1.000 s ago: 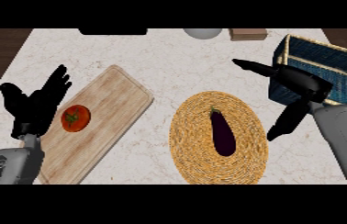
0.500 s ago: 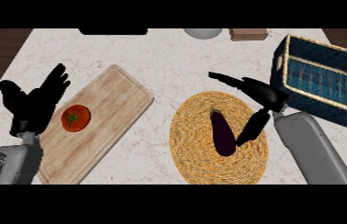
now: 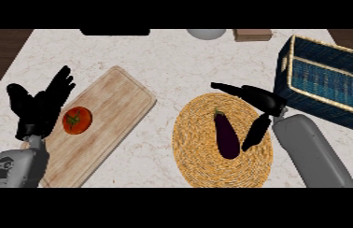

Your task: Pick the eggplant from the placemat and place it in the basket

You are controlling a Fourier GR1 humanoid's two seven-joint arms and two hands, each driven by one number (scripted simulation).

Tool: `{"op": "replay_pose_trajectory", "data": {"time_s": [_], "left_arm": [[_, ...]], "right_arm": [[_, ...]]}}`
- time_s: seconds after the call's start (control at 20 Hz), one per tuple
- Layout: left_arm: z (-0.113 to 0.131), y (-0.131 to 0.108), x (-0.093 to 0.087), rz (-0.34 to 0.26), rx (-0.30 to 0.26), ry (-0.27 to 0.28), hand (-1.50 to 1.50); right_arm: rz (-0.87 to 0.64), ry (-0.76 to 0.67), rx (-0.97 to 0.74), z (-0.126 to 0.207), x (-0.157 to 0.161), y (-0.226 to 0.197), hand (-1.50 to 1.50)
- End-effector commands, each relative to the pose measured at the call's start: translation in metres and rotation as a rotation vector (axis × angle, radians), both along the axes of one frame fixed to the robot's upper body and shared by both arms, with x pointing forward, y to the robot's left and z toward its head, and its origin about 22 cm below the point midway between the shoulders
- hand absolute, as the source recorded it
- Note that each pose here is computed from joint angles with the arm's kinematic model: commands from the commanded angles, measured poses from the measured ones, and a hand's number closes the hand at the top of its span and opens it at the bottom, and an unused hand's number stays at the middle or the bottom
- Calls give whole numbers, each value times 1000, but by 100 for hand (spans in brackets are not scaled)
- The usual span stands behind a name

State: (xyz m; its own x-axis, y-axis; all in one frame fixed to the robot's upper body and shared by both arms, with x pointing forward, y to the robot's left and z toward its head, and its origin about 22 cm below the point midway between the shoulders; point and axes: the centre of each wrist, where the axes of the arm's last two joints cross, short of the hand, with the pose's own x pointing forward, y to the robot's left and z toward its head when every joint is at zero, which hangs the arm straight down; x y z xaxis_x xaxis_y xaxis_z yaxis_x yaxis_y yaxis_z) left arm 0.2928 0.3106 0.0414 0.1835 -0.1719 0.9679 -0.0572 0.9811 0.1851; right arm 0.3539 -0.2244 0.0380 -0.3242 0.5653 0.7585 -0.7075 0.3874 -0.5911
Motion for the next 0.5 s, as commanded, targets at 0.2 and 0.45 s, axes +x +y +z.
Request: {"op": "replay_pose_trajectory", "data": {"time_s": [0.2,0.45], "left_arm": [[1,-11,-3,1,-23,1,0],[15,-4,-11,4,2,-2,0]], "right_arm": [[25,8,24,-2,-10,-12,-150],[68,38,76,-20,-25,-5,-150]]}}
